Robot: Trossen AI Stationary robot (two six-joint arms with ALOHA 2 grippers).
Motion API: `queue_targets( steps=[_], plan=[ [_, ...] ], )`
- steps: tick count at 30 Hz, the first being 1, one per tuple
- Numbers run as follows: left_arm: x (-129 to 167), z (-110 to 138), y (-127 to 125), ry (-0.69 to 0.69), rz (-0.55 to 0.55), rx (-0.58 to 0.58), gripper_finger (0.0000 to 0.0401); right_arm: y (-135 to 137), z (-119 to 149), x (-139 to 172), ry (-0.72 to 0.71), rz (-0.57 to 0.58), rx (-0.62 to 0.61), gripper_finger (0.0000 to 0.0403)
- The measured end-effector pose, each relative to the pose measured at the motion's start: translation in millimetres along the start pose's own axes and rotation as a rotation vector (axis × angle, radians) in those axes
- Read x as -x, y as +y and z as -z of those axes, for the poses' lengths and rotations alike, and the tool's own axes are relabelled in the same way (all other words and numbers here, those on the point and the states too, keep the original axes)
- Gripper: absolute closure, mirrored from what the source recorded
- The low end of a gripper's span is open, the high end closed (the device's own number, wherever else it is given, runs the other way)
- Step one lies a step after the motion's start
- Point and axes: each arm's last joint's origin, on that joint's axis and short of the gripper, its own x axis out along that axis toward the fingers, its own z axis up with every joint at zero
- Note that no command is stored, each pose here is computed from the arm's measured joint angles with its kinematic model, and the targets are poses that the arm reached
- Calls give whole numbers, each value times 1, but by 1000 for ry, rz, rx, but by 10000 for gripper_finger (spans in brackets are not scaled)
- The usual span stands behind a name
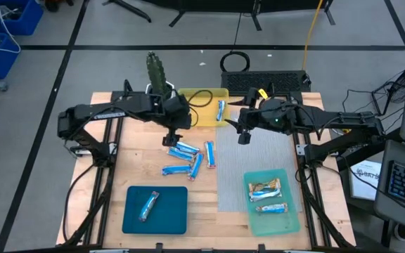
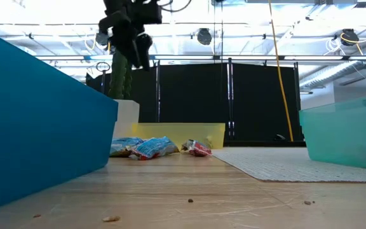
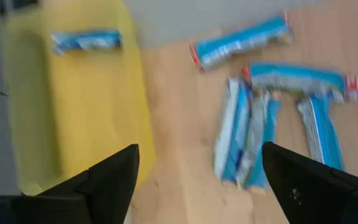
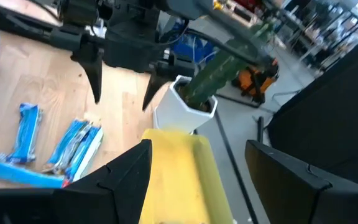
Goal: Pick and place Granola Bars by type
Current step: Put the blue granola bar into the yellow bin
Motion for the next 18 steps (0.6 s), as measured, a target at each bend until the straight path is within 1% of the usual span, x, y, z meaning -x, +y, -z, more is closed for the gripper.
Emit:
queue_targets(
  steps=[4,8,13,18],
  plan=[
    [-15,5,-3,95,44,6,49,1,2,0,21,-8,-13,151],
    [-29,9,-9,130,71,-11,50,2,4,-1,25,-10,-15,151],
    [-46,14,-14,105,66,-42,55,4,7,-3,36,-14,-13,151],
    [-63,22,-19,92,62,-72,55,7,12,-5,53,-19,-40,151]
  ],
)
